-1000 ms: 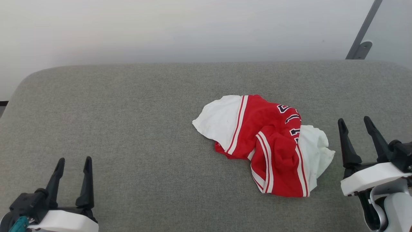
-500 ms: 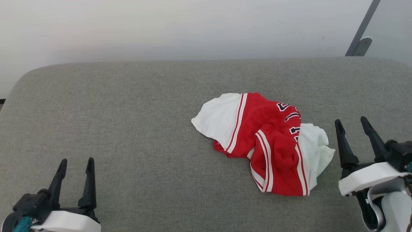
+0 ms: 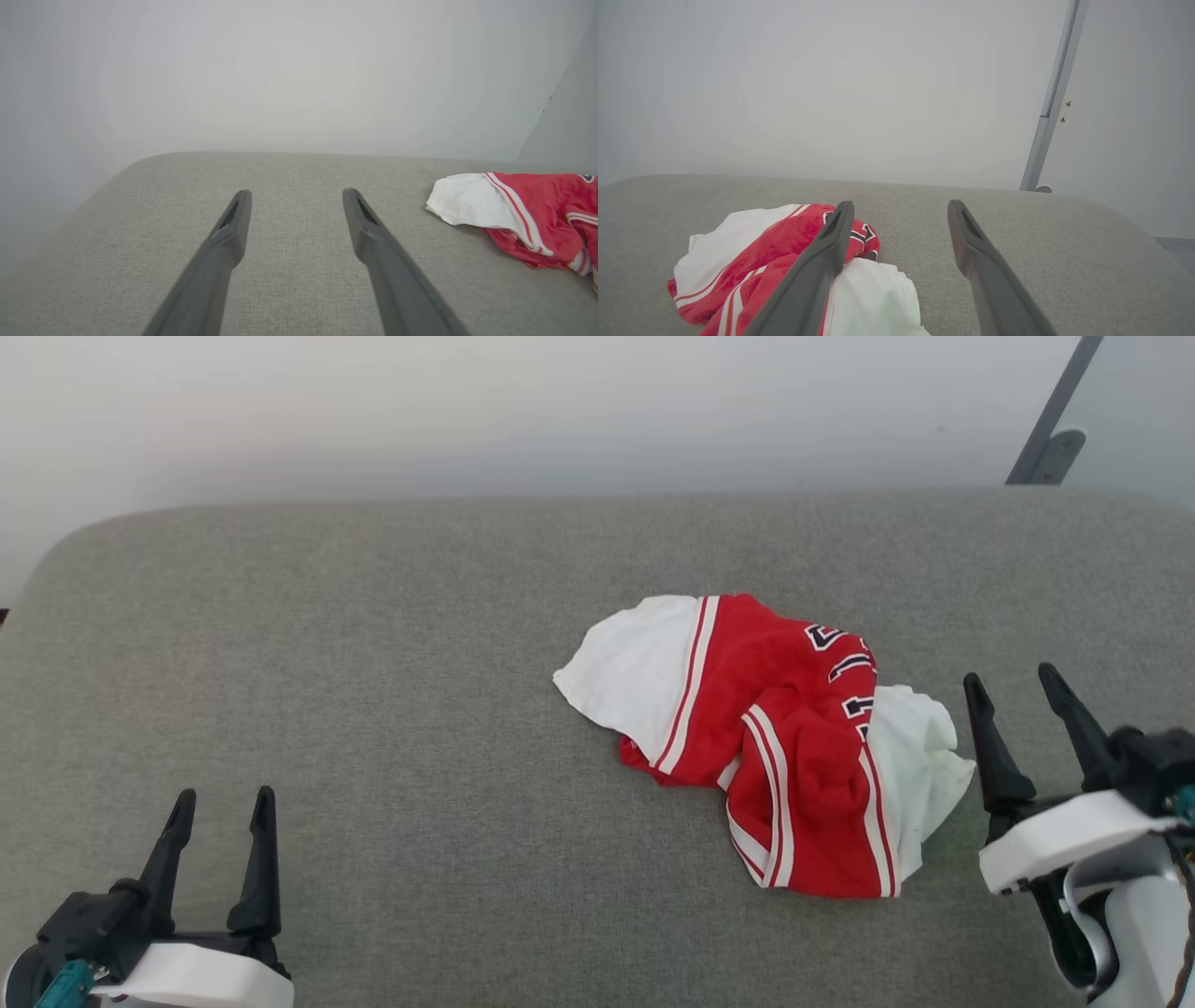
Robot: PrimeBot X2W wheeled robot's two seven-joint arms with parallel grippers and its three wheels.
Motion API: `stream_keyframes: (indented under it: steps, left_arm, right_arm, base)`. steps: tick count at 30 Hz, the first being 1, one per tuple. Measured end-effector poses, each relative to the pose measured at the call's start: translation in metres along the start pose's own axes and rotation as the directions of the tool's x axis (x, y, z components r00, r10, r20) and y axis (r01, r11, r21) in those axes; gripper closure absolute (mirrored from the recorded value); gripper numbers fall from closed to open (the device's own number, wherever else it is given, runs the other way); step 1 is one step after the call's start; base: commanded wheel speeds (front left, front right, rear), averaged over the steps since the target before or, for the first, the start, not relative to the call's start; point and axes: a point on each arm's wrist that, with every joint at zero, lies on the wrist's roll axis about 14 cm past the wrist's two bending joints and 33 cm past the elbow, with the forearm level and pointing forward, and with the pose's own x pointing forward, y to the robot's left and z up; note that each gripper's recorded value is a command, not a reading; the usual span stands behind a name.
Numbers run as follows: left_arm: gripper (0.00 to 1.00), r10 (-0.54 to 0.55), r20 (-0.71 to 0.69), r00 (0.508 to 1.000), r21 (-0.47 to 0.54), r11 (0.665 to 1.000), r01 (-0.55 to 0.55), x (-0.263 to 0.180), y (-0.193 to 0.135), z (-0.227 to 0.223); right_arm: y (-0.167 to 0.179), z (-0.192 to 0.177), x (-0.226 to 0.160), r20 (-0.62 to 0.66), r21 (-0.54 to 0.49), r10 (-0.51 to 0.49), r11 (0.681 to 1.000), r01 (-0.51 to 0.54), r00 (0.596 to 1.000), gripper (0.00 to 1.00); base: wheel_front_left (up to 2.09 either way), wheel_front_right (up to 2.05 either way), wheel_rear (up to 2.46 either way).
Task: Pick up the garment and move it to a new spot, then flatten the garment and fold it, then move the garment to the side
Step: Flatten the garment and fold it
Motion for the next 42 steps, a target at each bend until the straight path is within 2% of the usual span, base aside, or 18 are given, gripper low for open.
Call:
stream_keyframes:
  steps: [3, 6, 8, 11, 14, 18, 20, 21, 26, 30, 31, 32, 33, 34, 39, 42]
  left_arm:
    - [0.0, -0.014, -0.012, 1.0, -0.004, 1.0, 0.014, 0.005, -0.004, -0.005]
    - [0.0, -0.027, -0.02, 0.999, -0.006, 1.0, 0.027, 0.013, -0.008, -0.008]
    - [0.0, -0.03, -0.024, 0.999, -0.007, 1.0, 0.03, 0.017, -0.009, -0.01]
    - [0.0, -0.031, -0.03, 0.999, -0.009, 0.999, 0.031, 0.024, -0.009, -0.014]
    - [0.0, -0.035, -0.037, 0.999, -0.016, 0.999, 0.035, 0.03, -0.012, -0.018]
    - [0.0, -0.046, -0.048, 0.998, -0.025, 0.999, 0.045, 0.039, -0.016, -0.024]
    - [0.0, -0.044, -0.055, 0.998, -0.031, 0.999, 0.043, 0.042, -0.017, -0.028]
    - [0.0, -0.044, -0.055, 0.998, -0.031, 0.999, 0.043, 0.042, -0.017, -0.028]
    - [0.0, -0.037, -0.077, 0.996, -0.045, 0.998, 0.033, 0.047, -0.016, -0.038]
    - [0.0, -0.022, -0.09, 0.996, -0.047, 0.999, 0.018, 0.046, -0.012, -0.042]
    - [0.0, -0.021, -0.089, 0.996, -0.048, 0.999, 0.016, 0.046, -0.012, -0.042]
    - [0.0, -0.019, -0.089, 0.996, -0.049, 0.999, 0.015, 0.046, -0.012, -0.042]
    - [0.0, -0.019, -0.091, 0.996, -0.05, 0.999, 0.014, 0.046, -0.012, -0.043]
    - [0.0, -0.019, -0.093, 0.996, -0.051, 0.999, 0.014, 0.046, -0.012, -0.044]
    - [0.0, -0.026, -0.092, 0.995, -0.057, 0.998, 0.021, 0.049, -0.014, -0.044]
    - [0.0, -0.036, -0.089, 0.995, -0.058, 0.998, 0.031, 0.051, -0.016, -0.043]
  right_arm:
    - [-0.001, -0.011, 0.003, -0.069, -0.044, 0.023, 0.999, -0.026, 0.997, 0.0]
    - [-0.009, -0.035, 0.001, -0.218, -0.087, 0.026, 0.995, -0.046, 0.976, 0.0]
    - [-0.02, -0.056, -0.005, -0.354, -0.126, 0.015, 0.99, -0.063, 0.935, 0.0]
    - [-0.034, -0.081, -0.014, -0.534, -0.16, -0.008, 0.983, -0.092, 0.846, 0.0]
    - [-0.042, -0.093, -0.017, -0.645, -0.179, -0.021, 0.976, -0.125, 0.764, 0.0]
    - [-0.041, -0.102, -0.011, -0.718, -0.145, -0.004, 0.979, -0.144, 0.696, 0.0]
    - [-0.039, -0.107, -0.006, -0.742, -0.124, 0.006, 0.981, -0.147, 0.67, 0.0]
    - [-0.039, -0.107, -0.006, -0.742, -0.124, 0.006, 0.981, -0.147, 0.67, 0.0]
    - [-0.029, -0.132, -0.006, -0.821, -0.086, 0.038, 0.978, -0.189, 0.57, 0.0]
    - [-0.026, -0.141, -0.003, -0.838, -0.063, 0.051, 0.98, -0.19, 0.543, 0.0]
    - [-0.027, -0.142, -0.003, -0.841, -0.065, 0.05, 0.979, -0.193, 0.539, 0.04]
    - [-0.027, -0.142, -0.002, -0.84, -0.065, 0.05, 0.979, -0.191, 0.54, 0.58]
    - [-0.027, -0.143, -0.002, -0.841, -0.059, 0.052, 0.981, -0.186, 0.539, 0.83]
    - [-0.027, -0.143, -0.002, -0.839, -0.056, 0.053, 0.981, -0.183, 0.542, 1.0]
    - [-0.039, -0.137, 0.004, -0.801, -0.048, 0.034, 0.992, -0.121, 0.598, 1.0]
    - [-0.067, -0.127, 0.005, -0.769, -0.067, -0.034, 0.997, -0.028, 0.638, 1.0]
  base:
    - [0.0, 0.0, 0.0]
    - [0.0, 0.0, 0.0]
    - [0.0, 0.0, 0.0]
    - [0.0, 0.0, 0.0]
    - [0.0, 0.0, 0.0]
    - [0.0, 0.0, 0.0]
    - [0.0, 0.0, 0.0]
    - [0.0, 0.0, 0.0]
    - [0.0, 0.0, 0.0]
    - [0.0, 0.0, 0.0]
    - [0.0, 0.0, 0.0]
    - [0.0, 0.0, 0.0]
    - [0.0, 0.0, 0.0]
    - [0.0, 0.0, 0.0]
    - [0.0, 0.0, 0.0]
    - [0.0, 0.0, 0.0]
